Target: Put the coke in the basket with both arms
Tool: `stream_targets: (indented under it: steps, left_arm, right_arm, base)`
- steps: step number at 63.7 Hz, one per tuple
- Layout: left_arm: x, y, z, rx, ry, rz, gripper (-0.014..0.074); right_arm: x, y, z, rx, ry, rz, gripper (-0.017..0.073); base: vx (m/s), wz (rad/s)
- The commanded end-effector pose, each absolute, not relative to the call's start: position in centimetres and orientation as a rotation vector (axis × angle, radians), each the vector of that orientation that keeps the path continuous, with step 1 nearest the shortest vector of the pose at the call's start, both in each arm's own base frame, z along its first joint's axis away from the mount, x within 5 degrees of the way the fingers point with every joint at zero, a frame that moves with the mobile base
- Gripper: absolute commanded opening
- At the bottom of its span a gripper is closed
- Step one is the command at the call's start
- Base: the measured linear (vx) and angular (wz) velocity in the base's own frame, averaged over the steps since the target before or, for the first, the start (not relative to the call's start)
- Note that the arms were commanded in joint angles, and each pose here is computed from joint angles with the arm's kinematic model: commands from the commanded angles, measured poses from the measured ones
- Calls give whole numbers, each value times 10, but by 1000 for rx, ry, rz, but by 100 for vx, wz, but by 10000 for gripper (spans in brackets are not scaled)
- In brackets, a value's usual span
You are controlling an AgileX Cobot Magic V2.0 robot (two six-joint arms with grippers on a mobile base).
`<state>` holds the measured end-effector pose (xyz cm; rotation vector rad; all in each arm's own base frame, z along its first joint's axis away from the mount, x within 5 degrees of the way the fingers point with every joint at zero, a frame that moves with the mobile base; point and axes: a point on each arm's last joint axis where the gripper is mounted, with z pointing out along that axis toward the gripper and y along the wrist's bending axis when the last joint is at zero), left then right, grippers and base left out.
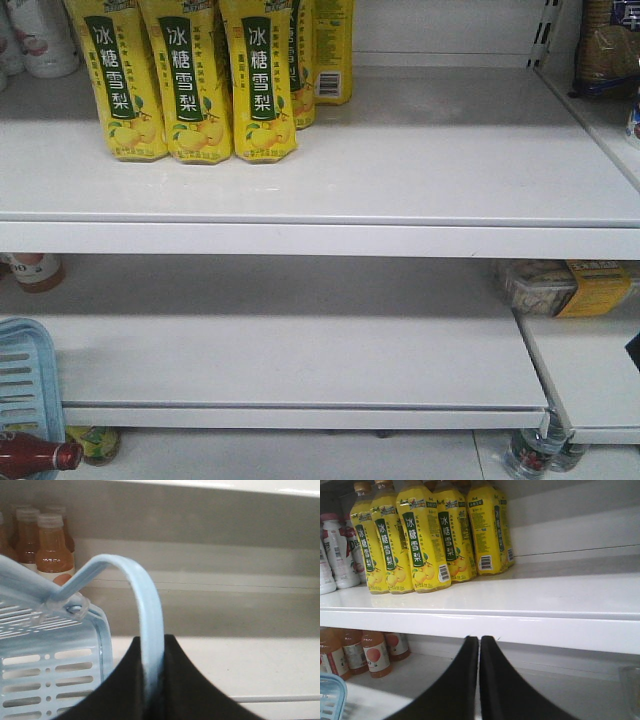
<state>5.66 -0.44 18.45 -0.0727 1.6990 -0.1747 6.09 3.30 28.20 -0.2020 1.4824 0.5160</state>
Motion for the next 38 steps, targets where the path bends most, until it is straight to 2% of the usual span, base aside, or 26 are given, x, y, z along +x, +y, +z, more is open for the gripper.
stream_targets:
  steps: [1, 38]
  left_arm:
    - [55, -4, 202, -17, 1501, -129, -6]
    - [55, -4, 203, -17, 1501, -129, -6]
  right_arm:
    - [61, 31, 291, -214, 1457, 460, -6]
    - [61, 31, 291, -214, 1457, 460, -6]
  base:
    - [0, 0]
    - [0, 0]
